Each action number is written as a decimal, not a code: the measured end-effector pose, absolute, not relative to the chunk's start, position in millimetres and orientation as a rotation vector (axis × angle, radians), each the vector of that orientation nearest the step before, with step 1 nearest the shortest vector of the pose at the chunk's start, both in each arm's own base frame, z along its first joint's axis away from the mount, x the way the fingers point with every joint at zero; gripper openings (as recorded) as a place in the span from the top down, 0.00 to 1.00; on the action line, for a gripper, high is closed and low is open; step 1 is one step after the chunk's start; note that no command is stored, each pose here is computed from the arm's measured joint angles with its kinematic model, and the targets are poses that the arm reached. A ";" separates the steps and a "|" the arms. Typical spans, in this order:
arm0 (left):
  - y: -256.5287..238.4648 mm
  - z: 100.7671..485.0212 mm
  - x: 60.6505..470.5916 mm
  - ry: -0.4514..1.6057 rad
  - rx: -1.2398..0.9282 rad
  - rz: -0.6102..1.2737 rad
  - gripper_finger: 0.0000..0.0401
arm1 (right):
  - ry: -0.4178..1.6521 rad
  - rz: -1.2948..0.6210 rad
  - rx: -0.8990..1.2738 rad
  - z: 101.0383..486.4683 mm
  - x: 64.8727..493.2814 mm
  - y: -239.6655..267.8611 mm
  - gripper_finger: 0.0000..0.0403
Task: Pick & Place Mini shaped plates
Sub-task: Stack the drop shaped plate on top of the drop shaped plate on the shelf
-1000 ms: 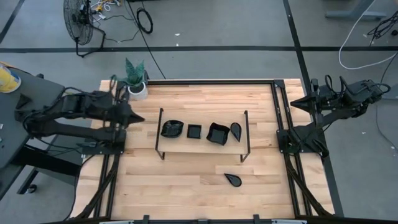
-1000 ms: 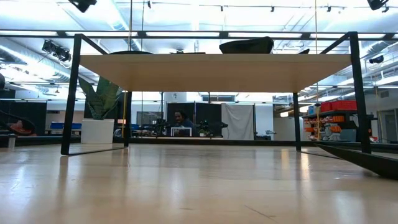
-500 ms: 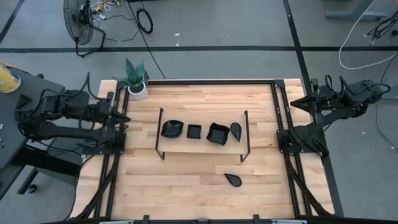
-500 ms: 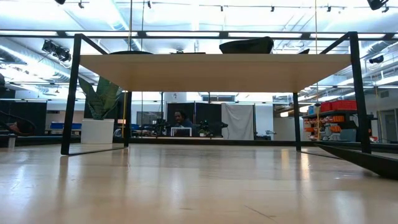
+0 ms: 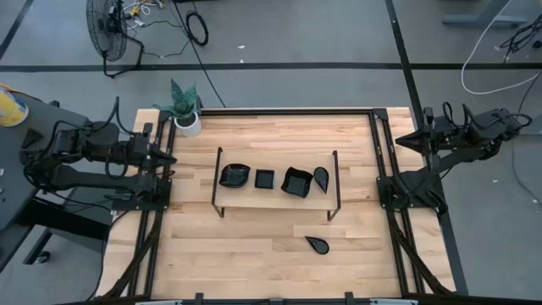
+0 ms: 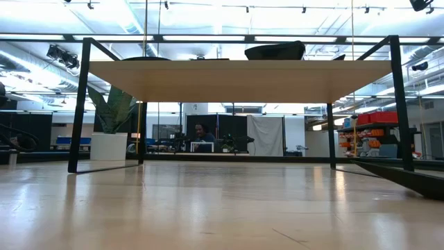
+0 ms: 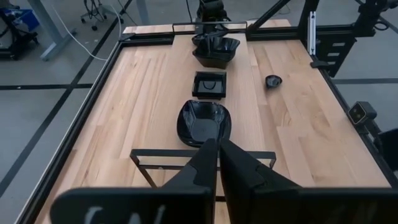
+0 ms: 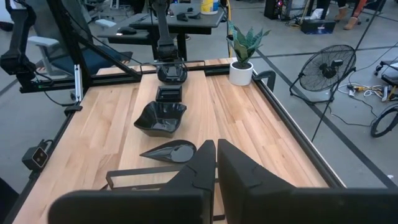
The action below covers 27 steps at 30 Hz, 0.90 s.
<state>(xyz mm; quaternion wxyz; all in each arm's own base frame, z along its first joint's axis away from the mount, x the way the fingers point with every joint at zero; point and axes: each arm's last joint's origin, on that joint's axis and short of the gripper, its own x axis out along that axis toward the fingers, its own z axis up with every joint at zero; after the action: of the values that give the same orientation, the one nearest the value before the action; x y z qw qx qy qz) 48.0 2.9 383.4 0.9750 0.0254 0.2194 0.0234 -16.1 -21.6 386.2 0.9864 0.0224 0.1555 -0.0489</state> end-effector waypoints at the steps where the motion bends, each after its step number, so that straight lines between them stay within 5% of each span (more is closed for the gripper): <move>1: 2.9 383.4 47.9 0.442 0.051 0.047 0.94 | 0.313 -0.098 0.045 386.1 -16.0 -21.6 0.94; 27: 2.9 383.3 48.1 0.443 0.051 0.047 0.94 | 0.257 -0.093 0.072 391.7 -14.4 -20.9 0.94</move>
<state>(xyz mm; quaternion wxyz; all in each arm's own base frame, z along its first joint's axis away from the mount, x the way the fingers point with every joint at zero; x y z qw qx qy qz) 48.1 2.9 383.3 0.9750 0.0254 0.2196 0.0234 -14.4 -20.9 391.7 0.9900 0.0361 0.1279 -0.0464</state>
